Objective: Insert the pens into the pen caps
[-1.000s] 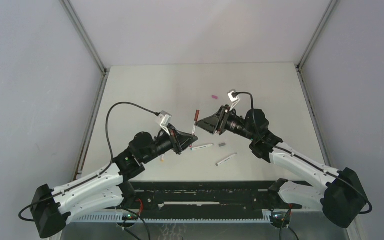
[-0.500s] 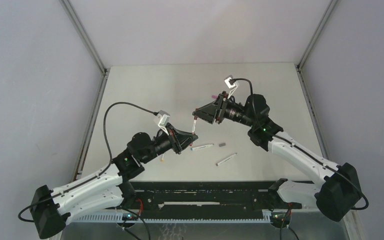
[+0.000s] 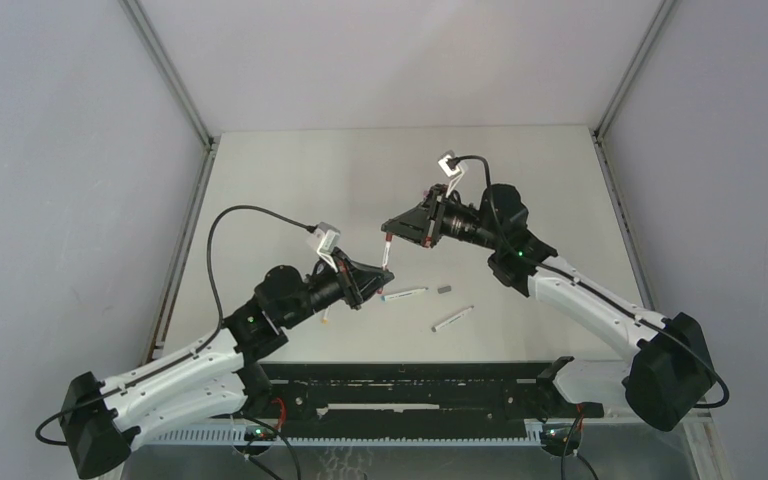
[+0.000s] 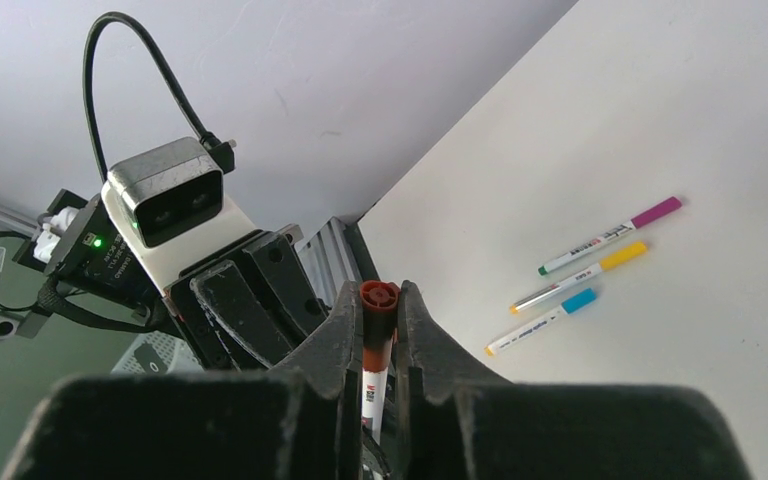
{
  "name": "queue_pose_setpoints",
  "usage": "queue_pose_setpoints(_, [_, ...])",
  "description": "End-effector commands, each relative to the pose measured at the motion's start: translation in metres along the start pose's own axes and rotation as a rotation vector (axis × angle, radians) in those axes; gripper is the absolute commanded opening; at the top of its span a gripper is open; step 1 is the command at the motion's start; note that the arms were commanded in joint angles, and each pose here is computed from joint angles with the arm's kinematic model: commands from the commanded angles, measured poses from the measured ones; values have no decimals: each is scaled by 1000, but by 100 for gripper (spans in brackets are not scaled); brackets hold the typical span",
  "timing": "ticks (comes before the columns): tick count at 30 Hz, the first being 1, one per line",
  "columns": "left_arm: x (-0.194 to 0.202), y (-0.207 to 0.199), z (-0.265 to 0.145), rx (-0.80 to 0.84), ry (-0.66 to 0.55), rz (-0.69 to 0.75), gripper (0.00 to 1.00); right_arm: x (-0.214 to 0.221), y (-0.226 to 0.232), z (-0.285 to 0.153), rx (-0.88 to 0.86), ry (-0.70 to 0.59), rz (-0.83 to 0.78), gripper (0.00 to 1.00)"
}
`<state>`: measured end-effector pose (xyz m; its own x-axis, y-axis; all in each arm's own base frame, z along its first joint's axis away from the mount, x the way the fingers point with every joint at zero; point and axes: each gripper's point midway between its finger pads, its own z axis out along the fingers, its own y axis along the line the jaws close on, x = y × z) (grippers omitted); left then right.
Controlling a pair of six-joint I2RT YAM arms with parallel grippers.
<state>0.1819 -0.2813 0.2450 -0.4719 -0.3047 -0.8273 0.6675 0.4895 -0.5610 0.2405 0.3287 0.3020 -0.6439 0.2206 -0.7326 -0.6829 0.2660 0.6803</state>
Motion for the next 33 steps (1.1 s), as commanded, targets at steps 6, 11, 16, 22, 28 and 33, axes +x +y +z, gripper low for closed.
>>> queue_pose_setpoints(6, [-83, -29, -6, 83, -258, 56, 0, 65, 5, -3, -33, 181, 98, 0])
queue_pose_setpoints(11, [-100, -36, -5, 112, -284, 88, 0, 95, 3, -6, -28, 252, 151, 0])
queue_pose_setpoints(16, [-115, -36, -8, 121, -318, 97, 0, 115, -2, -14, 0, 302, 170, 0])
queue_pose_setpoints(22, [-98, -22, -2, 84, -243, 102, 0, 104, -7, -24, 33, 275, 116, 2])
queue_pose_setpoints(28, [4, 57, -7, -179, 82, 59, 0, 50, -28, -53, 175, 125, -20, 45])
queue_pose_setpoints(33, [79, 113, -35, -383, 307, 25, 0, 31, -45, -76, 285, 64, -77, 53])
